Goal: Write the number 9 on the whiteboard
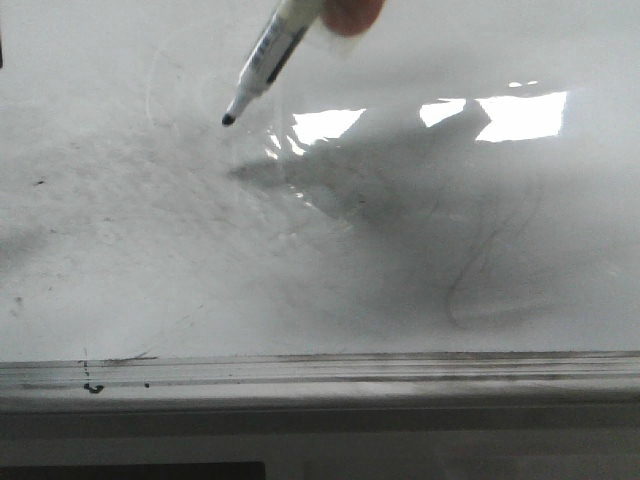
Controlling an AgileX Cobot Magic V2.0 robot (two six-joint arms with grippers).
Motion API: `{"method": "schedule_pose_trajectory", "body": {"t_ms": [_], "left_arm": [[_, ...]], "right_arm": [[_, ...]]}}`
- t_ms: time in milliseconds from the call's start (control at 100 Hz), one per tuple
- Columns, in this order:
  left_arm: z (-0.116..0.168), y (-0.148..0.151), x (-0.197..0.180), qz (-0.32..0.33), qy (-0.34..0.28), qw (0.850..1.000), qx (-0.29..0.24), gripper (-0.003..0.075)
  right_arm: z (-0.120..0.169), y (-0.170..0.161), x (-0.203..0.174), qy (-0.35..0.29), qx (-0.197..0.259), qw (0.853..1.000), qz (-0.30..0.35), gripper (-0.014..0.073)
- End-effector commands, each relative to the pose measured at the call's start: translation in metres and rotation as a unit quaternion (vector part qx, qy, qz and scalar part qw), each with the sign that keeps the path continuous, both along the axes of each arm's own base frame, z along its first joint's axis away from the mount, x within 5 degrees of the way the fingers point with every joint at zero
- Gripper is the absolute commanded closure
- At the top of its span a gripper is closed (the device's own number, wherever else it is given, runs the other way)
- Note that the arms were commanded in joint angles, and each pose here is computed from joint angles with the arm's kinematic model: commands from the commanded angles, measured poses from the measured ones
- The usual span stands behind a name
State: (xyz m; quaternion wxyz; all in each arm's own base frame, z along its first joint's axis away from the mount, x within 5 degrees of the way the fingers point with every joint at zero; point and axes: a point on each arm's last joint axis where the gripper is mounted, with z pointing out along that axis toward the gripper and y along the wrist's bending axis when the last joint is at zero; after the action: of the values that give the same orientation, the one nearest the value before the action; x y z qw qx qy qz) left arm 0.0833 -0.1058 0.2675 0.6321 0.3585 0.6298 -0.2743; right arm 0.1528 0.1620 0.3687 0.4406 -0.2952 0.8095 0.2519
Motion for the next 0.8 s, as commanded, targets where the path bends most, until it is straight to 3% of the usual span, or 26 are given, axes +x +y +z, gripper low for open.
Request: {"method": "schedule_pose_trajectory", "body": {"t_ms": [0,140,330,550,630,790], "left_arm": [[0.017,-0.001,0.0,-0.005,-0.017,0.999,-0.048,0.0424],[0.017,-0.001,0.0,-0.005,-0.017,0.999,-0.048,0.0425],[0.017,-0.001,0.0,-0.005,-0.017,0.999,-0.048,0.0425],[0.017,-0.001,0.0,-0.005,-0.017,0.999,-0.049,0.0425],[0.018,-0.002,0.0,-0.006,-0.018,0.999,-0.049,0.0425],[0.018,-0.002,0.0,-0.006,-0.018,0.999,-0.049,0.0425]], "right_arm": [[0.034,-0.01,0.004,-0.064,0.043,0.997,-0.023,0.0644],[0.044,-0.017,0.013,-0.078,0.048,0.995,-0.047,0.0644],[0.025,-0.001,0.039,-0.054,0.032,0.996,-0.061,0.0644],[0.009,0.02,0.044,0.003,-0.037,0.999,-0.026,0.0645],[0.011,0.013,0.04,-0.004,-0.062,0.998,-0.027,0.0644],[0.031,-0.001,0.038,-0.047,-0.054,0.996,-0.047,0.0644]]}}
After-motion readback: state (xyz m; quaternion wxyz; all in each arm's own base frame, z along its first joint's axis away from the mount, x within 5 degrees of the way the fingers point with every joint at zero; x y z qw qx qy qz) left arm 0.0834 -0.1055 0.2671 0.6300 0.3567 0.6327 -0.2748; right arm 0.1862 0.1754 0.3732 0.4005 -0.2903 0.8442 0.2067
